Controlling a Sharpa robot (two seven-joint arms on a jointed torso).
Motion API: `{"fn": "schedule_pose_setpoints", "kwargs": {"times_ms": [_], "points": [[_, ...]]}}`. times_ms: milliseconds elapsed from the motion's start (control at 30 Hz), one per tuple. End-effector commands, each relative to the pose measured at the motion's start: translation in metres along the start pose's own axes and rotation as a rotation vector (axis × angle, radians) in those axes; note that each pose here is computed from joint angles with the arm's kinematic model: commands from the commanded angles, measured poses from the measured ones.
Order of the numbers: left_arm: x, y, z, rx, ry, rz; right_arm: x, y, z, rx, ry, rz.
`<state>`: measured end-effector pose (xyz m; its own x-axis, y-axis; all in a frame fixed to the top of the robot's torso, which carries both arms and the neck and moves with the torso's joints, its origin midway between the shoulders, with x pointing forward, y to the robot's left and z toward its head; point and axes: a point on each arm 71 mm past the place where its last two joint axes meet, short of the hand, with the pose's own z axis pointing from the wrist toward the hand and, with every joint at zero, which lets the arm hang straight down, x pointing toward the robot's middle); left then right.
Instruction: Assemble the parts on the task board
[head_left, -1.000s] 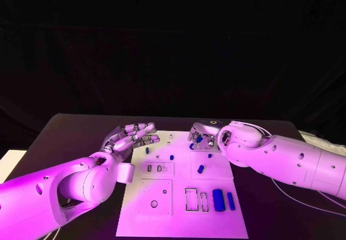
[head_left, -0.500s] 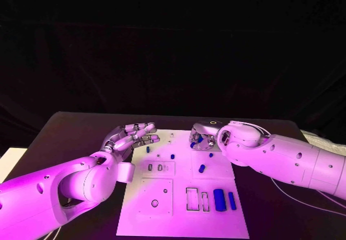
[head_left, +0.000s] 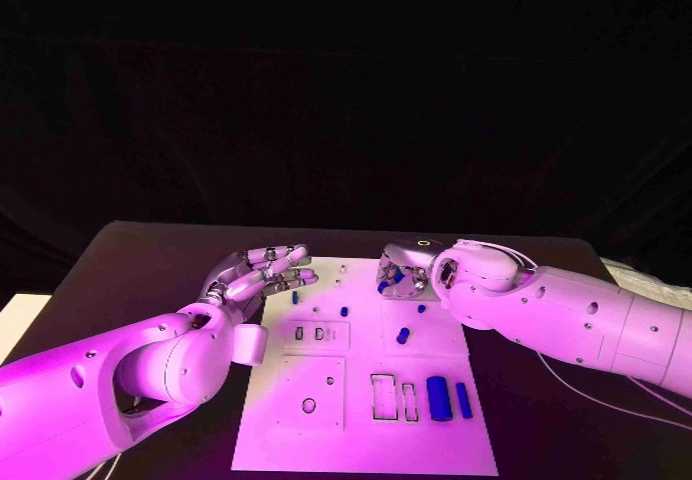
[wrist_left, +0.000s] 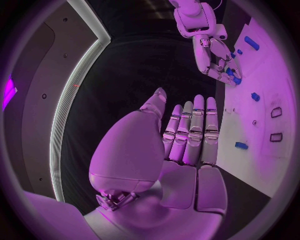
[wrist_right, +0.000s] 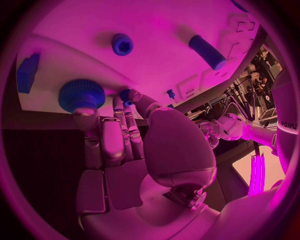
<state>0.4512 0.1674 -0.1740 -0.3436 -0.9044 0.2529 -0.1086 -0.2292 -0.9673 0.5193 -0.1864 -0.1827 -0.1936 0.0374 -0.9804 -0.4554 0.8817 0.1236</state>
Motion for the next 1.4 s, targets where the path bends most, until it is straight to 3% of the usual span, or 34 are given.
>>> {"fn": "schedule_pose_setpoints", "kwargs": {"times_ms": [33,333,567,933,1400], "points": [[0.0019,-0.0009,0.0005,0.003,0.016,-0.015,-0.002,0.003,-0.001,-0.016,-0.063,0.012],[0.0015,-0.0008,0.0005,0.002,0.016,-0.017,-0.014,0.010,0.002,-0.005,-0.215,0.055],[0.0038,-0.0007,0.0001,0.001,0.025,-0.025,-0.018,0.018,0.012,0.002,-0.262,0.067],[0.0048,-0.0004,0.0006,0.000,0.030,-0.028,-0.020,0.030,0.029,-0.007,-0.253,0.060],[0.0052,-0.0002,0.0006,-0.002,0.033,-0.029,-0.016,0.036,0.034,-0.018,-0.200,0.049]]}}
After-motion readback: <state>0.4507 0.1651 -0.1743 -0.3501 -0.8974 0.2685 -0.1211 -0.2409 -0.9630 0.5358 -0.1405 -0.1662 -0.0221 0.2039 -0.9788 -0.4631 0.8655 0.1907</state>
